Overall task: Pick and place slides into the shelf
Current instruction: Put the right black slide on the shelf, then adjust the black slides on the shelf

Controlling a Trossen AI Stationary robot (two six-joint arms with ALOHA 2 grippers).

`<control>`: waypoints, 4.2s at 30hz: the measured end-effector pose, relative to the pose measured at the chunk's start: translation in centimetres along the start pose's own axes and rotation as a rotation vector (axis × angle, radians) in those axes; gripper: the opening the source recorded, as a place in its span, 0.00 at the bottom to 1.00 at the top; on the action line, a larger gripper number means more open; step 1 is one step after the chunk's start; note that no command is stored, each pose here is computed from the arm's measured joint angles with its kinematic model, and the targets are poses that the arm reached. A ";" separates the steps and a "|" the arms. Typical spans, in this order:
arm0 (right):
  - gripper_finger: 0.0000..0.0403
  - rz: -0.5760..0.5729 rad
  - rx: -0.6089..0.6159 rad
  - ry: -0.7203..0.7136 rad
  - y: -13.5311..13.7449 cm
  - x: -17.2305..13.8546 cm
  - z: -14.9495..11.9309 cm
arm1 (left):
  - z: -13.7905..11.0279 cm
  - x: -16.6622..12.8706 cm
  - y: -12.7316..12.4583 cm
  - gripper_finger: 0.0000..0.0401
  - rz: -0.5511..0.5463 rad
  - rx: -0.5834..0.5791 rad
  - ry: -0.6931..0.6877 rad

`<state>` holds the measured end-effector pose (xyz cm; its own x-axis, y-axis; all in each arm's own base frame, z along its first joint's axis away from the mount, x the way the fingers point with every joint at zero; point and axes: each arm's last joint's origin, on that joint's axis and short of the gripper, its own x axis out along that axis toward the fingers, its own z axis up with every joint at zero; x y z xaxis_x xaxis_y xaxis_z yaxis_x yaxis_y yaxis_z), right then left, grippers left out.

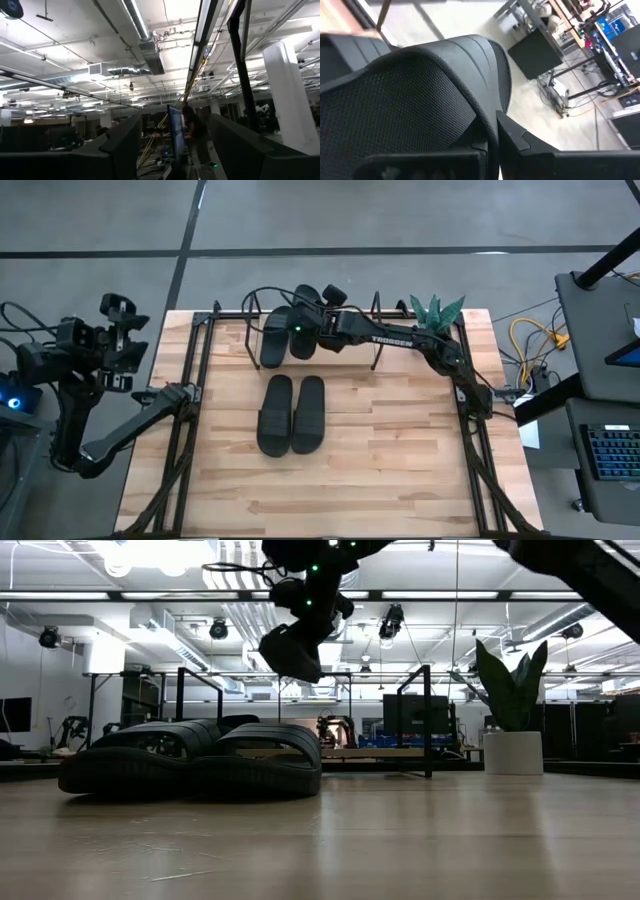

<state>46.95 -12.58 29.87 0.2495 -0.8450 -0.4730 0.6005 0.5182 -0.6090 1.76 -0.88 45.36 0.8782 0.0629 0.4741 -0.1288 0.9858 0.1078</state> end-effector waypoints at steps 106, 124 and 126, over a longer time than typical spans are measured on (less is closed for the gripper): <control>0.44 0.458 -0.243 -0.205 6.6 6.3 0.7 | 0.1 -1.2 -1.2 0.54 0.010 0.005 0.021; 0.42 0.451 -0.291 -0.188 6.9 7.5 0.1 | -0.5 -1.1 -0.8 0.54 0.037 -0.029 0.056; 0.42 0.450 -0.297 -0.176 7.3 8.2 -0.3 | -0.5 -1.1 -0.8 0.54 0.038 -0.029 0.056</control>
<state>53.15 -15.68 21.32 0.5697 -0.5279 -0.6299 0.1719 0.8260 -0.5368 1.16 -1.64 44.34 0.8972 0.1083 0.4280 -0.1499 0.9866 0.0644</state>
